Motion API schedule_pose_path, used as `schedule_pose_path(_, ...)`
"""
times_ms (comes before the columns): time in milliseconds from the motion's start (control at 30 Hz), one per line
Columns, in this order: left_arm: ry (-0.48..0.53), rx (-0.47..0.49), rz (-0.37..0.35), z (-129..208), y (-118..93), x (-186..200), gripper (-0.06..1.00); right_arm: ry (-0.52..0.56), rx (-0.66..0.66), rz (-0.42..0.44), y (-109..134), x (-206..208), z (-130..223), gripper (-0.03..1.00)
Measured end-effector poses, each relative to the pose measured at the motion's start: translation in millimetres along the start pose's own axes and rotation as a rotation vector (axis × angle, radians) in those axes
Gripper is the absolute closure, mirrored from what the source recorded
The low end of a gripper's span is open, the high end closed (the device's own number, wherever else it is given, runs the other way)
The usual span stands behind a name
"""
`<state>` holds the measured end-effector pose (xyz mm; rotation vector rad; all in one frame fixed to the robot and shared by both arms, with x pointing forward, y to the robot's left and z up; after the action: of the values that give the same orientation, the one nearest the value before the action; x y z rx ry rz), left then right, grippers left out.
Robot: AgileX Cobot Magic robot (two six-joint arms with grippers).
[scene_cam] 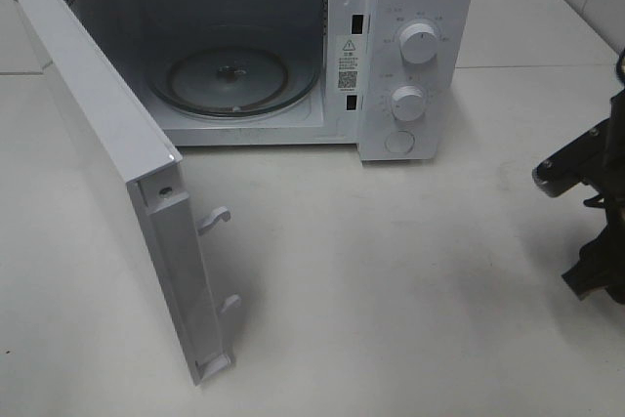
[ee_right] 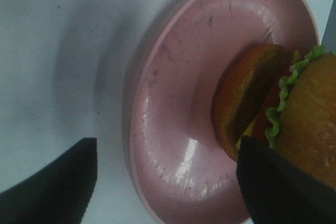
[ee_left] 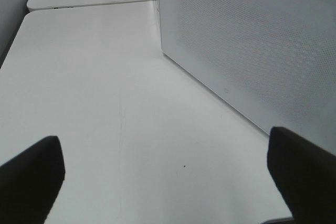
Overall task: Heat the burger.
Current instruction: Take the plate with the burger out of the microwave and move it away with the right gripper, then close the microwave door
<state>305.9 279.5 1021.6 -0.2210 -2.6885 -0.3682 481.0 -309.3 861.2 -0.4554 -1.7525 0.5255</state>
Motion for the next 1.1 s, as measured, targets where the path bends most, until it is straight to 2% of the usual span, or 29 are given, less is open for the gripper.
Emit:
schedule_pose_path(100,0.000,0.000,0.000,0.0,0.0,0.0,-0.05,-0.012,-0.015,-0.019,-1.5,5.3,-0.5,0.25)
schedule_pose_path(167,0.000,0.000,0.000,0.0,0.0,0.0,-0.05,-0.058,-0.082,-0.101,-6.5,25.9,-1.4,0.25)
schedule_pose_path(300,0.000,0.000,0.000,0.0,0.0,0.0,-0.05,-0.090,-0.129,-0.167,-9.4,40.9,-0.5,0.25)
schedule_pose_path(367,0.000,0.000,0.000,0.0,0.0,0.0,-0.05,-0.129,-0.159,-0.237,-12.2,56.9,0.9,0.25)
schedule_pose_path(400,0.000,0.000,0.000,0.0,0.0,0.0,-0.05,-0.129,-0.159,-0.237,-12.2,56.9,0.9,0.25)
schedule_pose_path(433,0.000,-0.001,-0.001,0.1,0.1,0.0,-0.05,-0.154,-0.162,-0.290,-12.1,66.9,2.2,0.25)
schedule_pose_path(500,0.000,-0.001,-0.001,0.1,0.1,0.0,-0.05,-0.161,-0.161,-0.312,-11.9,71.1,3.5,0.24)
schedule_pose_path(533,0.000,-0.001,-0.001,0.1,0.1,0.0,-0.05,-0.182,-0.157,-0.370,-10.9,81.7,6.7,0.22)
schedule_pose_path(567,0.000,-0.001,-0.001,0.1,0.1,0.0,-0.05,-0.182,-0.157,-0.370,-10.9,81.7,6.7,0.22)
schedule_pose_path(600,0.000,-0.001,-0.001,0.1,0.1,0.0,-0.05,-0.195,-0.153,-0.424,-9.3,91.1,10.5,0.21)
schedule_pose_path(667,0.000,-0.001,-0.001,0.1,0.1,0.0,-0.05,-0.209,-0.147,-0.445,-9.7,95.9,11.9,0.19)
schedule_pose_path(700,0.000,-0.001,-0.001,0.1,0.1,0.0,-0.05,-0.224,-0.147,-0.497,-9.2,105.6,16.5,0.18)
schedule_pose_path(767,0.000,-0.001,-0.001,0.1,0.1,0.0,-0.05,-0.228,-0.147,-0.516,-9.0,109.3,18.6,0.17)
schedule_pose_path(800,0.000,-0.001,-0.001,0.1,0.1,0.0,-0.05,-0.240,-0.149,-0.562,-8.6,118.1,23.5,0.17)
schedule_pose_path(967,0.000,-0.001,-0.001,0.1,0.1,0.0,-0.05,-0.274,-0.137,-0.641,-14.4,137.4,39.6,0.18)
schedule_pose_path(1100,0.000,-0.001,-0.001,0.1,0.1,0.0,-0.05,-0.287,-0.136,-0.659,-21.5,144.9,51.5,0.18)
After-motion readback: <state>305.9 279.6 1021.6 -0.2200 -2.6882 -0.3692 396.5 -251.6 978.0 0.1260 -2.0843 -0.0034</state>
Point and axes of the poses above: a point on each arm's last joint axis where the gripper is mounted, x pointing back along that axis away from the gripper, y along the wrist's bending axis when the last joint is at zero, z = x × y, the point moved 8 cm from there along -x, pointing out along that axis toward the gripper, and after that the axes turned 13 degrees about -x, right-handed, at the moved point
